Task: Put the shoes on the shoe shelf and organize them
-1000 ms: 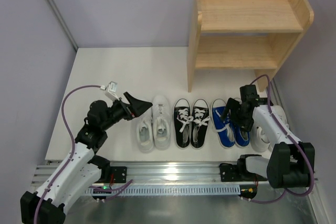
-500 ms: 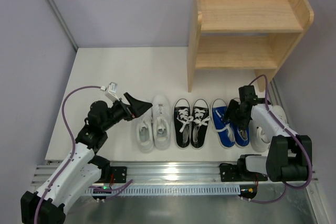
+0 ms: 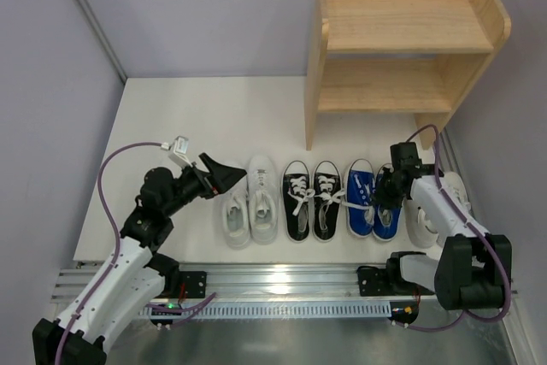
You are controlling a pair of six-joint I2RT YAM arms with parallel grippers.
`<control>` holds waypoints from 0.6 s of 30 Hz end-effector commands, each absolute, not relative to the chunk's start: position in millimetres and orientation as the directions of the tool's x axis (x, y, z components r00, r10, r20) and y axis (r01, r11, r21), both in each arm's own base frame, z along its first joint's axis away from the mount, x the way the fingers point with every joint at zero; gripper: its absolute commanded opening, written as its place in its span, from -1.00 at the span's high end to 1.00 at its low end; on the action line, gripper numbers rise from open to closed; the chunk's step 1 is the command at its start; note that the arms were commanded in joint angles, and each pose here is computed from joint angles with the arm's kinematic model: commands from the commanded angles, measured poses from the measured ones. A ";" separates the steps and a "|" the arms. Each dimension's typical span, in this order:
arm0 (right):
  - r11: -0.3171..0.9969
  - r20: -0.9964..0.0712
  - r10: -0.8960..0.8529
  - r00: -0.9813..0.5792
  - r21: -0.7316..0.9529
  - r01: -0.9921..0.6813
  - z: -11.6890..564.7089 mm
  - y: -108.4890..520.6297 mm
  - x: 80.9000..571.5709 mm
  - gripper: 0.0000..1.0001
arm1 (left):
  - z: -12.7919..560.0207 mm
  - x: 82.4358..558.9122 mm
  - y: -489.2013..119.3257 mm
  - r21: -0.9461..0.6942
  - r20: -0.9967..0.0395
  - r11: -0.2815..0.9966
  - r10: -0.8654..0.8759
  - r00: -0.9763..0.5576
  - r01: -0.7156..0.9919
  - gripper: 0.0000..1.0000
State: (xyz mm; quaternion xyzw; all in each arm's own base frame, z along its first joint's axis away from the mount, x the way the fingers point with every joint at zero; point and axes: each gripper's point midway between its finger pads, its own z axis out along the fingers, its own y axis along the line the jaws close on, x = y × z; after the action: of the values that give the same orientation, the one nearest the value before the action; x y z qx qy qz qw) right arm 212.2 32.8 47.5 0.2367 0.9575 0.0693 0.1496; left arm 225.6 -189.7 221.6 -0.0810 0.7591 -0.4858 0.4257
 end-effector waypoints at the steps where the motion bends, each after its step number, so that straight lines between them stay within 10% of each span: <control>1: 0.860 -0.344 0.500 -0.795 0.308 0.408 97.9 41.6 228.0 0.92 | 228.4 223.9 -188.7 -0.805 -0.576 0.507 -0.544 -0.610 0.308 -0.99; 18: 0.921 -0.683 0.387 -0.619 0.322 0.220 250.3 26.9 228.6 0.92 | 234.3 223.5 -188.0 -0.808 -0.575 0.500 -0.553 -0.603 0.311 -0.99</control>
State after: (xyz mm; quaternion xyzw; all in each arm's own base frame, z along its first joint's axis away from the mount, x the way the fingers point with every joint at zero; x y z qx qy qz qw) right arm 215.1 27.7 192.0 0.1966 0.9269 0.0906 0.3065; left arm 224.7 -188.1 225.2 -0.0822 0.7549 -0.4866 0.4319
